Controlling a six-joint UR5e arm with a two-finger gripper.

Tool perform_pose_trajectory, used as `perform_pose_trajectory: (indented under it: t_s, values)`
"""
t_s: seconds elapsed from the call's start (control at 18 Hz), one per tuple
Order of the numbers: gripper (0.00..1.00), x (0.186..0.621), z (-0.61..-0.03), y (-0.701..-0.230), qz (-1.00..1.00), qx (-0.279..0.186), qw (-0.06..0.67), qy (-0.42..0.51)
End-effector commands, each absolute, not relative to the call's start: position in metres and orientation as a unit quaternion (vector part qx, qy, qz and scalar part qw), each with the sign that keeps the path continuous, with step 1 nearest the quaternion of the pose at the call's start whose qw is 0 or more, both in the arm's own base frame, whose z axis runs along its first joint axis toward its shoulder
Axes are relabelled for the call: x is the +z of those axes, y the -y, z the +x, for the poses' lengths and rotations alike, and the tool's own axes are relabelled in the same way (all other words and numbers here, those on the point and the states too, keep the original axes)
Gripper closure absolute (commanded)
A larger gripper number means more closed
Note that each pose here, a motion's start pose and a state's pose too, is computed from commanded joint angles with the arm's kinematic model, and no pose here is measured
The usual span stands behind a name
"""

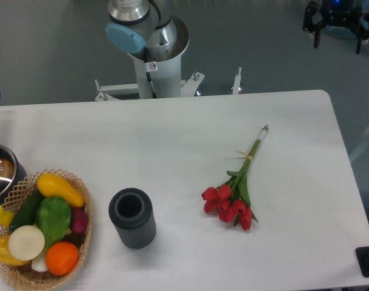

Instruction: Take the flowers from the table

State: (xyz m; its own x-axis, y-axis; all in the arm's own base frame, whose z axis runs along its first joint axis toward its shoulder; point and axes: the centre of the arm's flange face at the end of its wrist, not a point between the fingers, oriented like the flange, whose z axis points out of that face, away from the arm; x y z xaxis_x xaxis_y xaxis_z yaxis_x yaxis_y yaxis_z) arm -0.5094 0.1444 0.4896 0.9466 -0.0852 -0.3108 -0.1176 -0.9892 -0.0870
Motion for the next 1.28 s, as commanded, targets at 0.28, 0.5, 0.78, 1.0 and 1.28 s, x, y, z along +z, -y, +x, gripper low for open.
perform_pose_trajectory:
  t_s: [0.28,0.5,0.78,1.0,1.28]
  values:
    - [0.0,0.487,-0.507,-0.149,-0.985,0.154,0.052,-0.054]
    - [0.0,0.478,-0.506,-0.148,-0.984,0.16,0.053,-0.055]
    - [0.0,0.466,-0.501,-0.149,-0.986,0.151,0.064,0.001]
    - [0.0,0.444,-0.492,-0.154,-0.985,0.147,0.091,0.0]
    - [0.0,0.405,-0.477,-0.157,-0.989,0.105,0.1,0.002]
